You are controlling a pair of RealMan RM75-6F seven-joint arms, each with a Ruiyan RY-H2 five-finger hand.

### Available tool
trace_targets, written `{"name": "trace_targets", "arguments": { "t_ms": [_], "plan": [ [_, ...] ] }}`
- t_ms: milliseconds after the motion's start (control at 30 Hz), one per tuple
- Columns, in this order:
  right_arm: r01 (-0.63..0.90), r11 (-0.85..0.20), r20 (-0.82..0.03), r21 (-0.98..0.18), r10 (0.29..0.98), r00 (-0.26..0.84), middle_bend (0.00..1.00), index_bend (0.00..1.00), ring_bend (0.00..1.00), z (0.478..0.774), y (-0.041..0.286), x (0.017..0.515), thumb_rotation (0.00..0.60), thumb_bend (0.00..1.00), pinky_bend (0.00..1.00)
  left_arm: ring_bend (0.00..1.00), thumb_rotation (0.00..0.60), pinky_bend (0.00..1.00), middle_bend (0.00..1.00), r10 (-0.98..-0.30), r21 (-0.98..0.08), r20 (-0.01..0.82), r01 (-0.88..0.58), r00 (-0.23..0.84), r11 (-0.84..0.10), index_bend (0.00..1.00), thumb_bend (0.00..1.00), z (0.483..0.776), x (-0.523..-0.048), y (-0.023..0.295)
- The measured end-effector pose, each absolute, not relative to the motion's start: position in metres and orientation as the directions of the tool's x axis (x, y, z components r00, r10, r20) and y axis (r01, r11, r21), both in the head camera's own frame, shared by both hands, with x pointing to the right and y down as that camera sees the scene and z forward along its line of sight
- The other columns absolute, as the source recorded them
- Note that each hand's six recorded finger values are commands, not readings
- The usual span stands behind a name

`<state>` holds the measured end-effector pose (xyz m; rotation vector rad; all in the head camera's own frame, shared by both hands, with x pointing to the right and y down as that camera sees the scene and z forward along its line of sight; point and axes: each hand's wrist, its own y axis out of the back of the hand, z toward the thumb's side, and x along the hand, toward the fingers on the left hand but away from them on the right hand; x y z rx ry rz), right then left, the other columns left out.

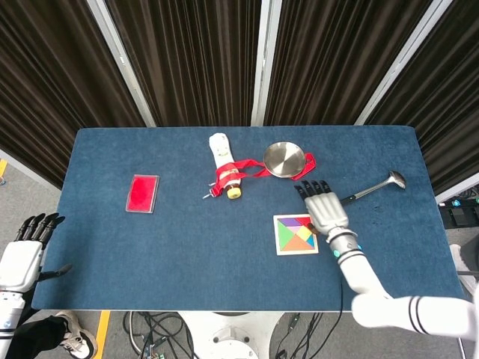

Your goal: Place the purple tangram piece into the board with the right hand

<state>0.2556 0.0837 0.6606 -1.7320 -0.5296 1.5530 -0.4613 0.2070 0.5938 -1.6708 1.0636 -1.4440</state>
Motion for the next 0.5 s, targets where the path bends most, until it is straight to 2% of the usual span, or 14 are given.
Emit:
{"name": "trace_targets", "arguments": {
  "t_ms": [167, 333, 500],
  "plan": [
    [-0.153, -0.527, -0.548, -0.836, 0.822, 0.158, 0.0, 0.0, 0.0, 0.623, 0.111, 0.31, 0.6, 0.14, 0.0, 0.0, 0.6, 0.04, 0.08, -0.903, -0.892, 0.423, -0.141, 0.067, -0.429, 0.13, 0.05, 0.59, -0.455, 0.204],
    [-0.077, -0.427, -0.433, -0.901, 0.896, 0.102, 0.0, 0.0, 0.0, 0.588, 0.162, 0.372, 0.6, 0.14, 0.0, 0.0, 0.6, 0.04, 0.08, -0.91, -0.902, 0.406, -0.126, 0.078, -0.413, 0.13, 0.05, 0.584, -0.451, 0.201],
    [-0.091, -0.351, -0.359, -0.932, 0.93, 0.08, 0.0, 0.0, 0.0, 0.578, 0.185, 0.416, 0.6, 0.13, 0.0, 0.0, 0.6, 0.04, 0.08, -0.912, -0.905, 0.403, -0.114, 0.072, -0.409, 0.13, 0.05, 0.583, -0.449, 0.2]
  ]
}}
